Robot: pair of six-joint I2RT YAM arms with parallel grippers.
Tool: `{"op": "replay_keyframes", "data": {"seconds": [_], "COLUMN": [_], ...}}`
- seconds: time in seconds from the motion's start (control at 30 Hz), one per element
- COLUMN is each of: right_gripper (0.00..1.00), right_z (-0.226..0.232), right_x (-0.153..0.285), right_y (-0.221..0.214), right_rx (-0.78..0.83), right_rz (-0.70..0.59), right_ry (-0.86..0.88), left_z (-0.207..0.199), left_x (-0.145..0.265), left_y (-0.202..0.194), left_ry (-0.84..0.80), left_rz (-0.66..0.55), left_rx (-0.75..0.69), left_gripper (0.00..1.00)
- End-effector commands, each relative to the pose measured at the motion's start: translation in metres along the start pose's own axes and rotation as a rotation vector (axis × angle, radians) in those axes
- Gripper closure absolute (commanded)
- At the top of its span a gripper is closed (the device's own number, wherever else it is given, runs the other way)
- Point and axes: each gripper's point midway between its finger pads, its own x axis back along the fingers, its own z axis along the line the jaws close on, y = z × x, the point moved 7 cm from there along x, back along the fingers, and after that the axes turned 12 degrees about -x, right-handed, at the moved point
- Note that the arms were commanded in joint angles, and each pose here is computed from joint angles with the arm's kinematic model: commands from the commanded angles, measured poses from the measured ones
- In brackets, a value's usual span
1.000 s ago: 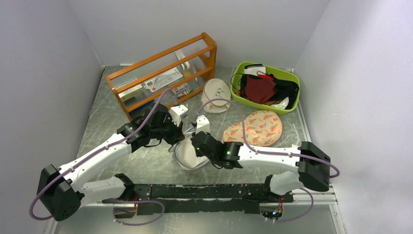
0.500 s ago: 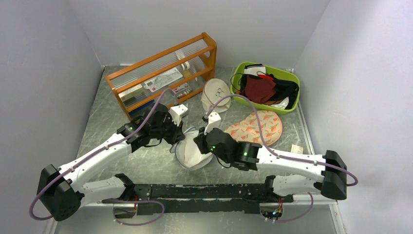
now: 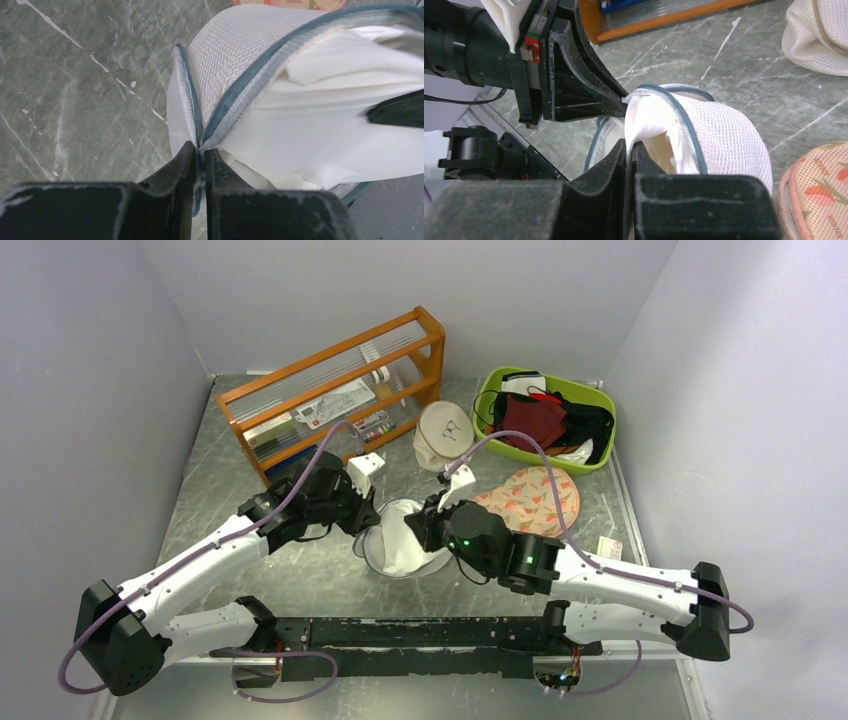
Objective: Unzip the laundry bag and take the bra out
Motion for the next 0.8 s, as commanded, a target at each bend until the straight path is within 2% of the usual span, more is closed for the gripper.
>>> {"op": "replay_keyframes", "data": {"seconds": [0.0, 0.13, 0.27, 0.6, 0.77], "right_gripper": [1.00, 1.00, 1.00, 1.00, 1.00], "right_z": [0.007, 0.019, 0.022, -0.011, -0.012], "right_x": [-0.019, -0.026, -0.019, -0.011, -0.002], "right_y": [-0.009, -0.014, -0.005, 0.035, 0.052], "right_rx": [-0.035, -0.031, -0.071, -0.405, -0.378], "right_rz": [0.012, 0.085, 0.049, 0.035, 0.018], "right_ry": [0.020, 0.072, 0.136, 0.370, 0.378], "left_z": [0.000, 0.000, 0.001, 0.001, 0.001], "left_x": [0.004, 0.005, 0.005, 0.005, 0.003], "left_y": [0.008, 0.008, 0.008, 0.008, 0.007], "left_ry": [-0.001, 0.006, 0.007, 0.010, 0.004], "left_rz": [-0.035, -0.042, -0.038, -0.042, -0.026], "left_rx": [-0.018, -0.017, -0.019, -0.019, -0.018], "left_gripper": [0.93, 0.93, 0.93, 0.93, 0.93]}}
